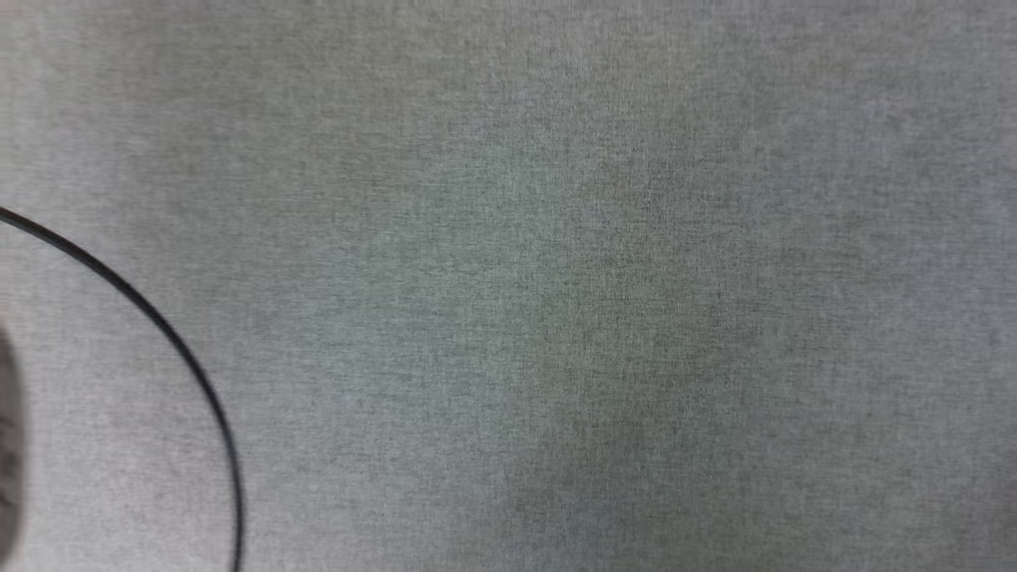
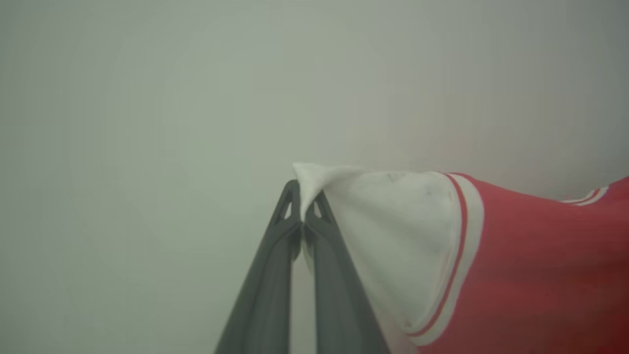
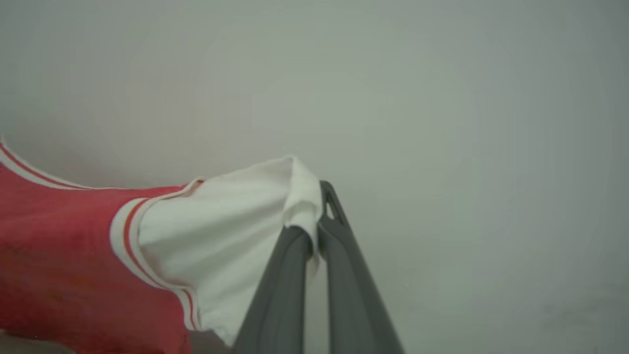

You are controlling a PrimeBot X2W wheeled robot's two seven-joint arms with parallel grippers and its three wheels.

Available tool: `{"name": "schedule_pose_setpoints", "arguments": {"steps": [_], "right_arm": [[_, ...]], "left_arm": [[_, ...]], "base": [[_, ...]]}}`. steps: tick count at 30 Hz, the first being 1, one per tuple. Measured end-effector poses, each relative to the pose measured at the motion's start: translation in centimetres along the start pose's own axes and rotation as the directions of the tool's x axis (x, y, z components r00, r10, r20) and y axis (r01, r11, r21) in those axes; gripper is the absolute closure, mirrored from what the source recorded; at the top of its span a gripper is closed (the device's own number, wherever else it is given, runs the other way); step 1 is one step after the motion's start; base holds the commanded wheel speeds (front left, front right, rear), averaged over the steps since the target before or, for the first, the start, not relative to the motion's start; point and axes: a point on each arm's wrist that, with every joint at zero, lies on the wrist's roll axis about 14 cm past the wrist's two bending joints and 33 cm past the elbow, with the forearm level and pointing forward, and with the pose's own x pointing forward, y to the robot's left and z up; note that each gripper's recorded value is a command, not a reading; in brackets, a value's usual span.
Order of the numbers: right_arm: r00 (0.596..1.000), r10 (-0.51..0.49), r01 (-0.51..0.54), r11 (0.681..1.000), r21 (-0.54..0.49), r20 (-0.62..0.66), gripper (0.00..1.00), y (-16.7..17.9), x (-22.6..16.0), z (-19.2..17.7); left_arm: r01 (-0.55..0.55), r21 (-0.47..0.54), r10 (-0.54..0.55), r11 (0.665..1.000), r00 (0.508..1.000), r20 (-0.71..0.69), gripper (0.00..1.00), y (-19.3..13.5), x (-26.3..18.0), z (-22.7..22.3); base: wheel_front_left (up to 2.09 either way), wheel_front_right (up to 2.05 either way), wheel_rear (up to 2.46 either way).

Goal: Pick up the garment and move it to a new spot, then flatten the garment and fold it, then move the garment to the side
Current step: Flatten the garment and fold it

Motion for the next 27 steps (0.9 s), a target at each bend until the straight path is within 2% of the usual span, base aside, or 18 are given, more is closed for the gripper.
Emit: {"name": "schedule_pose_setpoints", "arguments": {"steps": [6,12,20,27], "right_arm": [[0.983,0.076,-0.071,0.997,0.037,-0.169,1.00,2.8,-4.1,-6.5],[0.940,0.140,-0.117,0.989,0.092,-0.313,1.00,4.2,-10.7,-10.2],[0.858,0.187,-0.141,0.981,0.131,-0.478,1.00,3.6,-21.1,-11.7],[0.815,0.189,-0.119,0.980,0.160,-0.549,1.00,2.4,-28.7,-11.3]], "left_arm": [[0.046,-0.075,-0.058,0.996,0.986,-0.158,1.00,-3.2,-6.2,-4.9],[0.064,-0.117,-0.098,0.991,0.946,-0.308,1.00,-5.0,-15.0,-7.4],[0.106,-0.154,-0.165,0.982,0.877,-0.451,1.00,-7.6,-25.8,-7.3],[0.072,-0.165,-0.148,0.984,0.846,-0.512,1.00,-7.3,-32.3,-5.6]], "base": [[0.00,0.00,0.00],[0.00,0.00,0.00],[0.00,0.00,0.00],[0.00,0.00,0.00]]}}
